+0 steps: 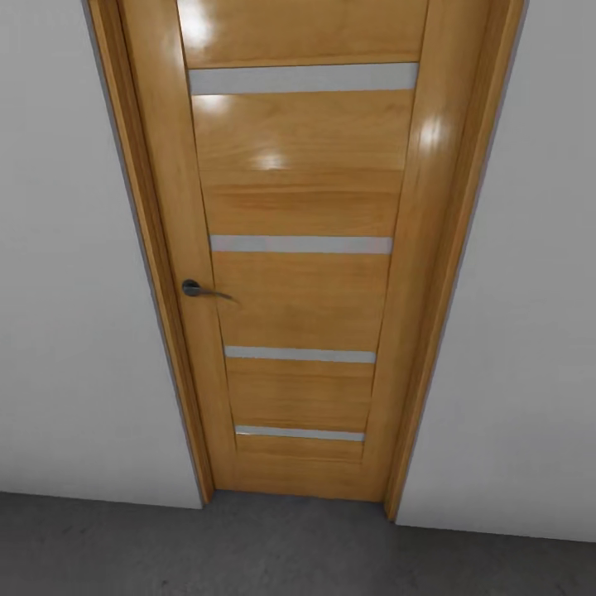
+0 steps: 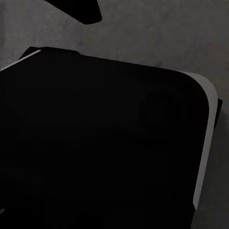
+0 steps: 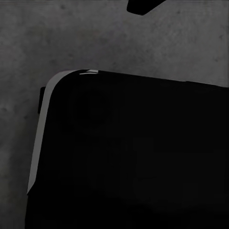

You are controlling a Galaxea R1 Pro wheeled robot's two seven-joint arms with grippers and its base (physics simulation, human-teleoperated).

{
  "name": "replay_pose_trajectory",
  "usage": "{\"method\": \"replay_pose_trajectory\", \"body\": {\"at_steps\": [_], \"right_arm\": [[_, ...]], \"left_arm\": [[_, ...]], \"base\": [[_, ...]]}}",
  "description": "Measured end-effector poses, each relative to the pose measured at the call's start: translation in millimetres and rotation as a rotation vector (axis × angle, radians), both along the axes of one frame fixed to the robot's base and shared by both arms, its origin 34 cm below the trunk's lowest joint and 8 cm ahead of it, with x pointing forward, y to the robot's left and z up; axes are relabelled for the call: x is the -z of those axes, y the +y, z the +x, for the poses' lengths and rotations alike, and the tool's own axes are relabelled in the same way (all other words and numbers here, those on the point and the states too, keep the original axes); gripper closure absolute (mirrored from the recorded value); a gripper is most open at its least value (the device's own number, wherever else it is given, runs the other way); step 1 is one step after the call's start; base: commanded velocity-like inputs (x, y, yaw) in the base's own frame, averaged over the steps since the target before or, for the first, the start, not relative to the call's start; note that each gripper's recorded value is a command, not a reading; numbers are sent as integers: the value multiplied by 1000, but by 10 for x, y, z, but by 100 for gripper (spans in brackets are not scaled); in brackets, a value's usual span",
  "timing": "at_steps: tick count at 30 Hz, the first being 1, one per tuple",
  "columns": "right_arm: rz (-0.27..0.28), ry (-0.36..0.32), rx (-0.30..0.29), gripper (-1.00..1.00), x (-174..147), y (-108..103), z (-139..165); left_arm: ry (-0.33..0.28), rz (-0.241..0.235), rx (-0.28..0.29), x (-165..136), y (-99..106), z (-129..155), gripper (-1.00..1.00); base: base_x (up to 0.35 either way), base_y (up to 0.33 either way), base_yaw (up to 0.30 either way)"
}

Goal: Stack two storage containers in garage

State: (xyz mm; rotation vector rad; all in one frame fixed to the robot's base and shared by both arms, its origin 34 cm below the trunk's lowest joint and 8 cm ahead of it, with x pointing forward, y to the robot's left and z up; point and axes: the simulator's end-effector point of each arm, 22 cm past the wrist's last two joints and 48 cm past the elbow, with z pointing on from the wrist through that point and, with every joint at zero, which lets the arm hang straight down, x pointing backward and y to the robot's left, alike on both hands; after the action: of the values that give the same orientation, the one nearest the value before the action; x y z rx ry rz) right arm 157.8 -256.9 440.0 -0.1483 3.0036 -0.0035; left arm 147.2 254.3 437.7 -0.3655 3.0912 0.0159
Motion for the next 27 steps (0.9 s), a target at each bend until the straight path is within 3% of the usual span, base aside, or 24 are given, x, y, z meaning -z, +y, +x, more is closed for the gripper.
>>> {"method": "replay_pose_trajectory", "body": {"at_steps": [10,19,27], "right_arm": [[0,-3,0,-100,-1,-2,7],[2,0,2,-100,-1,11,-2],[3,2,4,-100,1,17,-5]], "left_arm": [[-15,3,0,-1,7,36,-100],[-24,6,0,-3,13,50,-100],[-24,6,0,-2,13,51,-100]], "base": [[14,0,0],[235,0,0],[44,0,0]]}}
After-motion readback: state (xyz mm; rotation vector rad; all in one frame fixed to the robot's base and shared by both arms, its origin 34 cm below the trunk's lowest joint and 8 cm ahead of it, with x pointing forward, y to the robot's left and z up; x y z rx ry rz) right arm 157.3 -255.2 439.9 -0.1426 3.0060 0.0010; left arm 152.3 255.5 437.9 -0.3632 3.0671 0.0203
